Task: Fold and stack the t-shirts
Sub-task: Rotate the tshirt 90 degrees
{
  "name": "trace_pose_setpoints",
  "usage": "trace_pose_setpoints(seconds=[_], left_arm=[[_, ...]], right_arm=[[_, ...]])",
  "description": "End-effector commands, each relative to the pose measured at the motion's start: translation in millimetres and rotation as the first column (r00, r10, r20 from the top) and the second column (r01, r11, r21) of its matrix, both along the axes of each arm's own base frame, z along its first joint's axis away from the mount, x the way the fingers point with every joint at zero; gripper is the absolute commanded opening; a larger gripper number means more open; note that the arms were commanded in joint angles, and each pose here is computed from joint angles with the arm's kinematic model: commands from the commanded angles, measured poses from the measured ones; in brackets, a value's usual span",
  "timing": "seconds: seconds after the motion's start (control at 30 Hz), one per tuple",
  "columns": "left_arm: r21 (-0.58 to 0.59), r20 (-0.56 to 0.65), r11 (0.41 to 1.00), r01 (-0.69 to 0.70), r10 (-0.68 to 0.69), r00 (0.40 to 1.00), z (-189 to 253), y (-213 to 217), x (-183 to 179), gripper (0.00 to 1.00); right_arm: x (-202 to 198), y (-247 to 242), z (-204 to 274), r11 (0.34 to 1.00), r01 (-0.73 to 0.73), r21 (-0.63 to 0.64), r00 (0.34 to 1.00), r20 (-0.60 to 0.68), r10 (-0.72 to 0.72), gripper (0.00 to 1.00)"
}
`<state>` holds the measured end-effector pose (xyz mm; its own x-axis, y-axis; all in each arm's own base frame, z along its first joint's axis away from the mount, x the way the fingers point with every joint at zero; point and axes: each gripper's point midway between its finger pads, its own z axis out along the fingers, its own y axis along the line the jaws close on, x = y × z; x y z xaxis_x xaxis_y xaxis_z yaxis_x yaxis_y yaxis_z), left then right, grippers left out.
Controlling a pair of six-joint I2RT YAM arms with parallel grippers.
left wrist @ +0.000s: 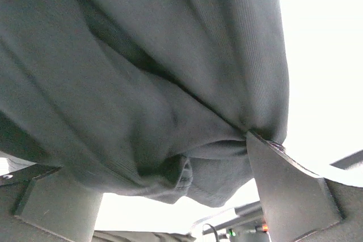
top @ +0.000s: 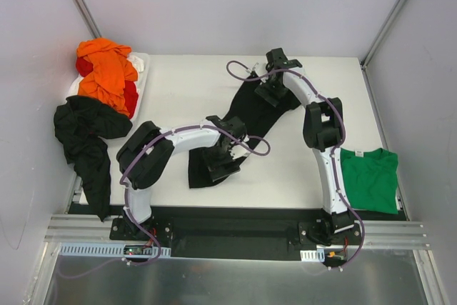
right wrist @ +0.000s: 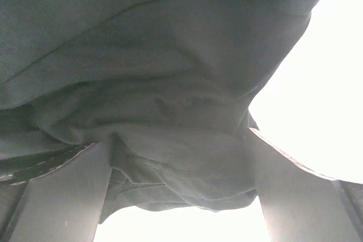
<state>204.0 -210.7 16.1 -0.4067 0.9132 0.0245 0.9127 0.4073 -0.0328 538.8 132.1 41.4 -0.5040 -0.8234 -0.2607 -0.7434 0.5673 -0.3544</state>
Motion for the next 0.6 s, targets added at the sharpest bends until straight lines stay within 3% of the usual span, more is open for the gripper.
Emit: trace_pose_setpoints(seconds=[0.0, 0.27, 0.57], left_arm=[[0.165, -0.15, 0.986, 0.007, 0.018, 0.989, 11.6, 47.9, -51.5, 0.99], [0.189, -0.089, 0.982, -0.012, 0.03, 0.996, 13.9, 56.8, -49.4, 0.99], [0.003, -0.22, 1.0, 0.02, -0.019, 0.975, 26.9, 26.9, -69.5, 0.99]], right_arm=[[3.1, -10.2, 7.7, 0.999, 0.001, -0.035, 0.999, 0.034, 0.0, 0.99], [-0.4, -7.6, 6.3, 1.0, 0.002, -0.026, 1.0, 0.022, -0.001, 0.99], [-7.1, -10.7, -0.2, 1.0, 0.004, -0.031, 1.0, 0.005, -0.004, 0.99]])
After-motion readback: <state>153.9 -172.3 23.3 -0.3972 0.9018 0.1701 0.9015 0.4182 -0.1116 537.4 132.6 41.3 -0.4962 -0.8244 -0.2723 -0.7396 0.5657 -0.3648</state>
